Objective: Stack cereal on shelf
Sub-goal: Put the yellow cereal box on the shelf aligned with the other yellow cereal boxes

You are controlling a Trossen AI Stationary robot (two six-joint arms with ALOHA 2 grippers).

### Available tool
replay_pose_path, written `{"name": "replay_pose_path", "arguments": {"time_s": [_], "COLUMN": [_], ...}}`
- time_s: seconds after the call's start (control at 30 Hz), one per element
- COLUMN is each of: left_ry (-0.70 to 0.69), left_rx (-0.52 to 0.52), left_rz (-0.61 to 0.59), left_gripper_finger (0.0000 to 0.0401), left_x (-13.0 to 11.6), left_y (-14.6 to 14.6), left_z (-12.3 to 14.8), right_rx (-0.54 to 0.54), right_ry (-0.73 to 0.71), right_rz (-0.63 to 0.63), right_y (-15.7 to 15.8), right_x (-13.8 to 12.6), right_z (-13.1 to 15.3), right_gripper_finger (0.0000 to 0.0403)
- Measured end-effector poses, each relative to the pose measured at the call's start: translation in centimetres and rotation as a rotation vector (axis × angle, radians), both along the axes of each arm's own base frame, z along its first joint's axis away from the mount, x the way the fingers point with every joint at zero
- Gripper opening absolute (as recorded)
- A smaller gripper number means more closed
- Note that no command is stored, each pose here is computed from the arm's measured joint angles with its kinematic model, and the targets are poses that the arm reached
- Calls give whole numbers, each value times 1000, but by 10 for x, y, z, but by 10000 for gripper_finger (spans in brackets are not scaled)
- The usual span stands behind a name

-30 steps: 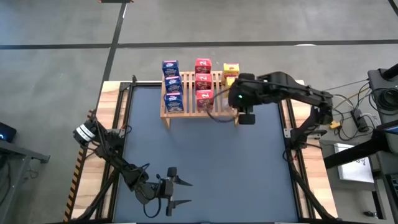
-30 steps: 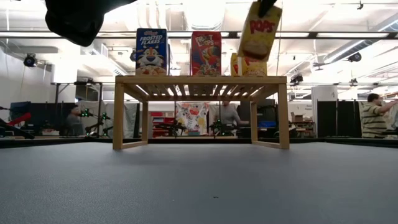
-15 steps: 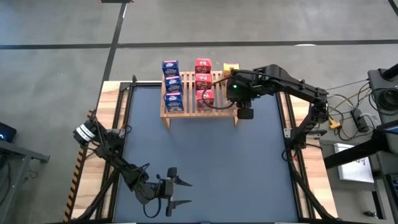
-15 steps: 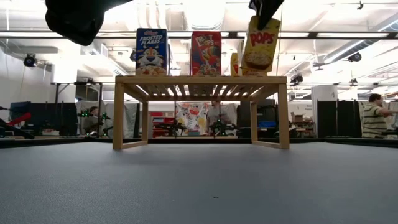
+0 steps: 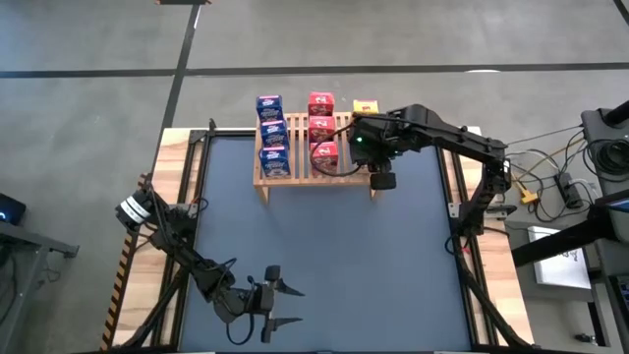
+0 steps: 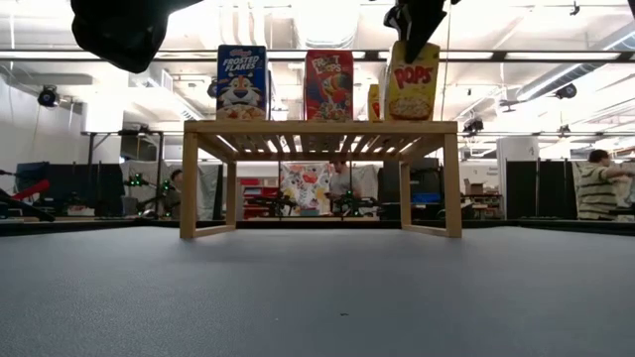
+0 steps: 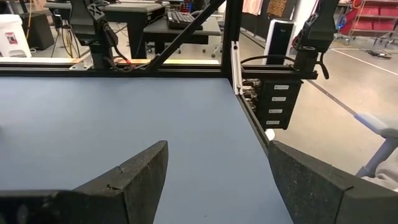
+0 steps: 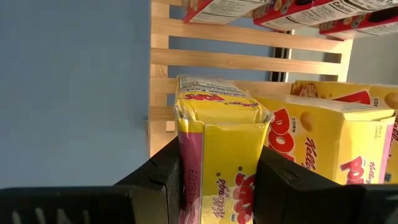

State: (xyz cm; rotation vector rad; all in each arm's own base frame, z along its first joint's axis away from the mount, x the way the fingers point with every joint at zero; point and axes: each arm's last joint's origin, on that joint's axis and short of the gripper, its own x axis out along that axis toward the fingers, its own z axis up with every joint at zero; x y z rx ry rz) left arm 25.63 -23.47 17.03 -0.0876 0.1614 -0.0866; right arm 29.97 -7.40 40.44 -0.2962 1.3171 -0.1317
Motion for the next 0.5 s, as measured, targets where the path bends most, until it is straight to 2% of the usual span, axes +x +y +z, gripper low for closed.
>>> {"name": "replay_pose_path", "arguments": {"time_s": [0.2,0.5], "left_ry": [0,0], "left_rx": [-1,-1], "left_rz": [-1,-2], "left_gripper_finger": [261,261], "left_x": [0,0], "left_y": [0,0], "left_z": [0,0], "right_rx": [0,-1], "right_ry": [2,-1], "right_rz": [2,-14], "right_y": [0,0], "right_x": [0,1], "right_z": [0,-1], "right_gripper_finger": [135,191]}}
